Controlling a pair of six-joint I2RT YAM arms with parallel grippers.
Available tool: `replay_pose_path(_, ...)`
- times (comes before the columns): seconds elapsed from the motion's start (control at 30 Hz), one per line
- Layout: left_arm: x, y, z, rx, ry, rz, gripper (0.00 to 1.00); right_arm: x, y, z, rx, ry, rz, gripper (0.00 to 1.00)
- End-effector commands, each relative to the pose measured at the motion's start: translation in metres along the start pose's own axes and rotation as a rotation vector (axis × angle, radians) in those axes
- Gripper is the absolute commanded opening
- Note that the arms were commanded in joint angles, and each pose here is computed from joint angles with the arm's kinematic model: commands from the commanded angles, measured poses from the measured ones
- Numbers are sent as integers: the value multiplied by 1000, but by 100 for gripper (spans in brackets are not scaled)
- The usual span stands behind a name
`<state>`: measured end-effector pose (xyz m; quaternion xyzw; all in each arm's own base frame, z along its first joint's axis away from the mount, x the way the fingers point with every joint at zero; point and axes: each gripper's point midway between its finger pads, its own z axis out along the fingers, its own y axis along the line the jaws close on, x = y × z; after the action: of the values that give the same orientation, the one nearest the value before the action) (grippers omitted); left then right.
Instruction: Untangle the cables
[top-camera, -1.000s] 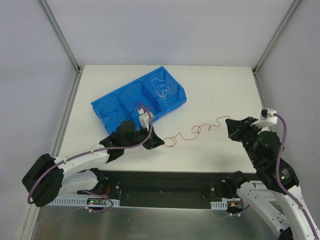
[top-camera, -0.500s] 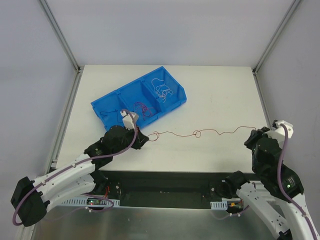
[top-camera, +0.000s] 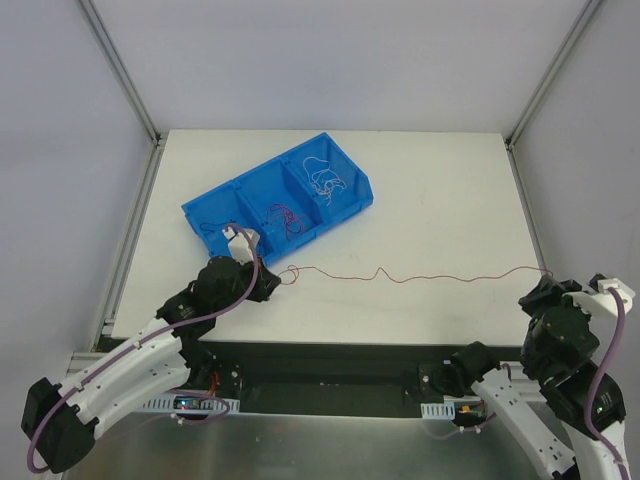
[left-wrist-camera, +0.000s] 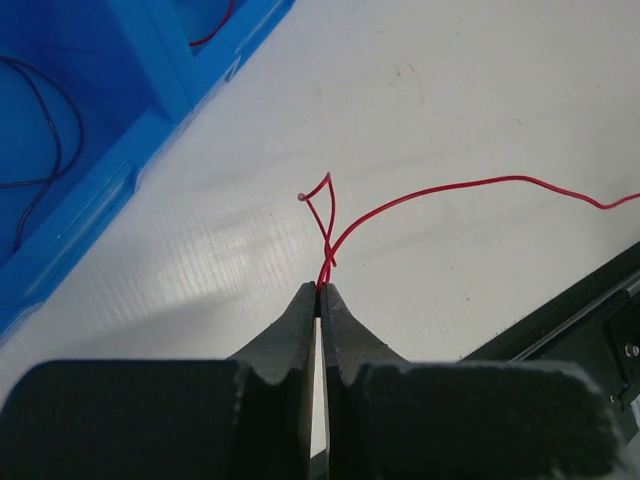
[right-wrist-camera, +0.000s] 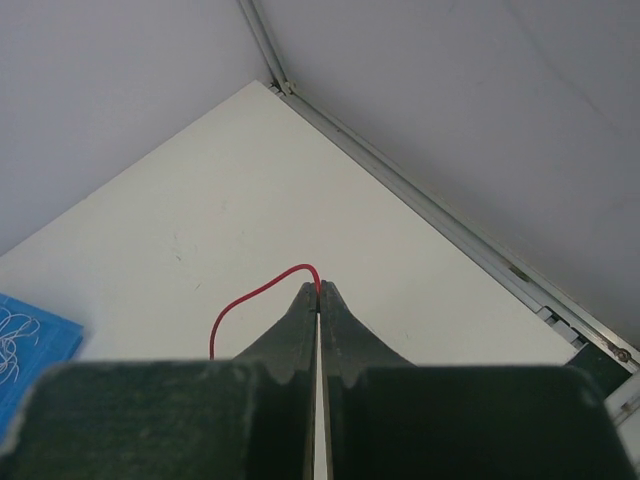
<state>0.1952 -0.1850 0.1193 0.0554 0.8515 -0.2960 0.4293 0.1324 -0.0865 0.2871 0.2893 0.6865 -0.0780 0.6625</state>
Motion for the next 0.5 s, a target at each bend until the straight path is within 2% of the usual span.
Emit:
replay_pose_path(0.0, 4, 11, 0, -44, 13, -24, 0, -18, -22, -6, 70, -64, 37, 0)
replay_pose_path(0.3, 2, 17, -1, -60, 11, -37, 0, -28, -37, -12, 91, -100, 65, 0)
replay_pose_path(0.47, -2, 17, -2, -64, 3, -46, 0, -27, -30, -12, 43, -86, 73, 0)
